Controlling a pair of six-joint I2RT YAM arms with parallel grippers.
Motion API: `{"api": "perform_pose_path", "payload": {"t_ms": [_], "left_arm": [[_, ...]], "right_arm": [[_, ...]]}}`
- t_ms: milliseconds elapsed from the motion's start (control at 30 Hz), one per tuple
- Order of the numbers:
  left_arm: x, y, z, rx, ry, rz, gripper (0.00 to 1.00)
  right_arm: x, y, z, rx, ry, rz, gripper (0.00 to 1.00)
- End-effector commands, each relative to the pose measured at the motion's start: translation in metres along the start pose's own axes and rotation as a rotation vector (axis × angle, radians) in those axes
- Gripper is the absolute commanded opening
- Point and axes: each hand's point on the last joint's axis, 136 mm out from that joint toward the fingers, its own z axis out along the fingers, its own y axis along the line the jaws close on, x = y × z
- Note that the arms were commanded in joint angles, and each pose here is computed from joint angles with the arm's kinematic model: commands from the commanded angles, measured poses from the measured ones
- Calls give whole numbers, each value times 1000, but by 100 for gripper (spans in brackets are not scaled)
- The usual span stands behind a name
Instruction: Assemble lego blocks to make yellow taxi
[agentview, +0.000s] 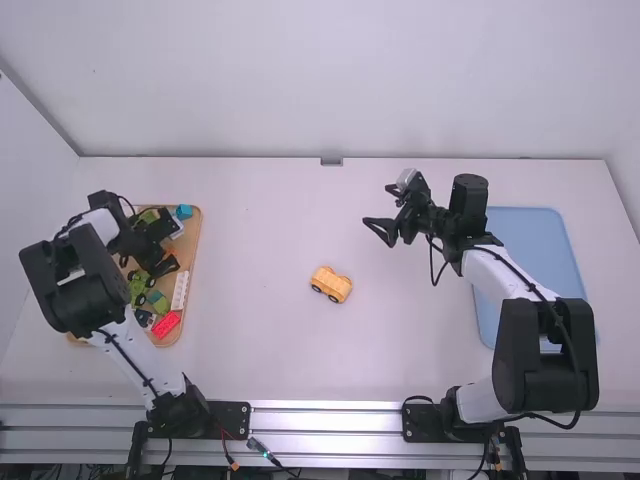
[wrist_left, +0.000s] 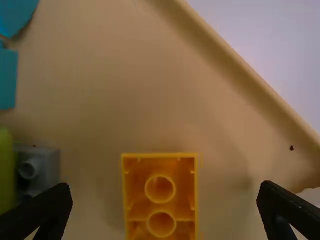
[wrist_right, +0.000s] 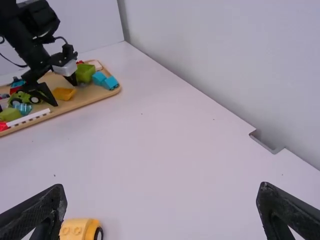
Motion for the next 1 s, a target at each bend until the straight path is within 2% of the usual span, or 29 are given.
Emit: {"api": "perform_pose_path", "payload": {"t_ms": [0, 167, 367, 433, 633, 767, 967], "left_arm": [[6, -1, -4, 9, -34, -15, 99], [3, 1, -10, 17, -135, -45, 99], [4, -2, -4, 34, -134, -20, 99], [6, -1, -2, 29, -132, -27, 96], [9, -1, -1, 31, -121, -31, 76], [11, -3, 0, 36, -109, -17, 75], [16, -7, 6, 31, -99, -11, 66]], "right_arm": [[-18, 0, -3, -2, -29, -36, 99], [-18, 0, -3, -2, -29, -35, 99], [-18, 0, -3, -3, -29, -36, 99], [-18, 0, -3, -3, -29, -36, 99], [-18, 0, -3, -3, -29, -36, 99], [-18, 0, -3, -3, -29, -35, 99], [-18, 0, -3, -4, -28, -34, 99]]}}
